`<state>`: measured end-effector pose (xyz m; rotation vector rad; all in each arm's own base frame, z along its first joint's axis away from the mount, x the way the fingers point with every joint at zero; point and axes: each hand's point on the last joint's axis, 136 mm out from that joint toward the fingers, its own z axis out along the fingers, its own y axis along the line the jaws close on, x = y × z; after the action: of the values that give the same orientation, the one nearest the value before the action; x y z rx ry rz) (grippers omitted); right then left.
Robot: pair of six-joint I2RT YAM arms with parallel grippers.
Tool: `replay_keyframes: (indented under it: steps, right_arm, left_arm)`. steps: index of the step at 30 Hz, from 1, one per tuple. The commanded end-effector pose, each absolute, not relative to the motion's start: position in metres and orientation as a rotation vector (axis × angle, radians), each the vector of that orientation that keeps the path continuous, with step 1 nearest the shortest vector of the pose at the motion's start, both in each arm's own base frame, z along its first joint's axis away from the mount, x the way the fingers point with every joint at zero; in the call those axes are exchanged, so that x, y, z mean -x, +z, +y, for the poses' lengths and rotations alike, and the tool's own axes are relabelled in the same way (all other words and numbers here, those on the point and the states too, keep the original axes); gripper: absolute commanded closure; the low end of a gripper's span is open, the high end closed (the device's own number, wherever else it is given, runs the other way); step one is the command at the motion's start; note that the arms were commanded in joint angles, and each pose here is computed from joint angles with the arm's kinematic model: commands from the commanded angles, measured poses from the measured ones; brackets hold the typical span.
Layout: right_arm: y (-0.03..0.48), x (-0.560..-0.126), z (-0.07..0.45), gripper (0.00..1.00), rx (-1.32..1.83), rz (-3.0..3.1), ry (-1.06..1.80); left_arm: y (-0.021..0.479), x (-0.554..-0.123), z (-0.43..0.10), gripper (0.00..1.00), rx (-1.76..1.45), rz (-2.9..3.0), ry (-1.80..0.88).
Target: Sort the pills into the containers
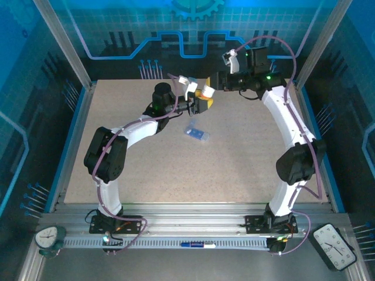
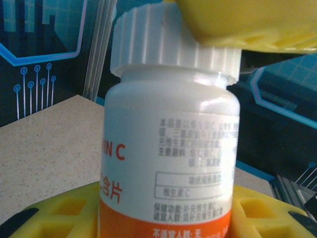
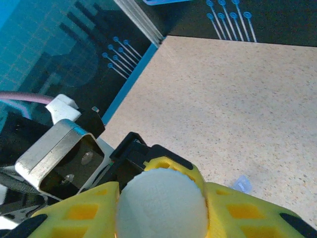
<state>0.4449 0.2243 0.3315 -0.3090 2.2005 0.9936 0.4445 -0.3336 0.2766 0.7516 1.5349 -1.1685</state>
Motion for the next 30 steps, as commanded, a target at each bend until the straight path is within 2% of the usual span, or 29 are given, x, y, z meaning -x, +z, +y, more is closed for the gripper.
replay_keyframes:
  steps: [1,10,12,18,22,30]
  right_arm:
    - [0.293,-0.436,0.228,0.65,0.091,2.341,0.887]
    - [0.287,-0.429,0.242,0.63,-0.063,2.298,0.87]
    - [0.295,-0.432,0.24,0.59,-0.044,2.288,0.887]
    - [0.34,-0.442,0.216,0.29,0.013,2.187,0.967]
    - [0.368,-0.438,0.202,0.21,0.115,2.096,1.003]
    - [0.379,-0.44,0.2,0.21,0.36,2.046,1.095]
  left_arm:
    - [0.332,-0.445,-0.331,1.0,-0.768,1.355,-1.062]
    - [0.332,-0.448,-0.33,1.0,-0.748,1.352,-1.008]
    - [0.329,-0.448,-0.33,1.0,-0.75,1.358,-1.005]
    - [0.323,-0.446,-0.33,1.0,-0.762,1.362,-1.017]
    - [0.323,-0.443,-0.332,1.0,-0.779,1.356,-1.042]
    - [0.326,-0.436,-0.336,1.0,-0.816,1.345,-1.13]
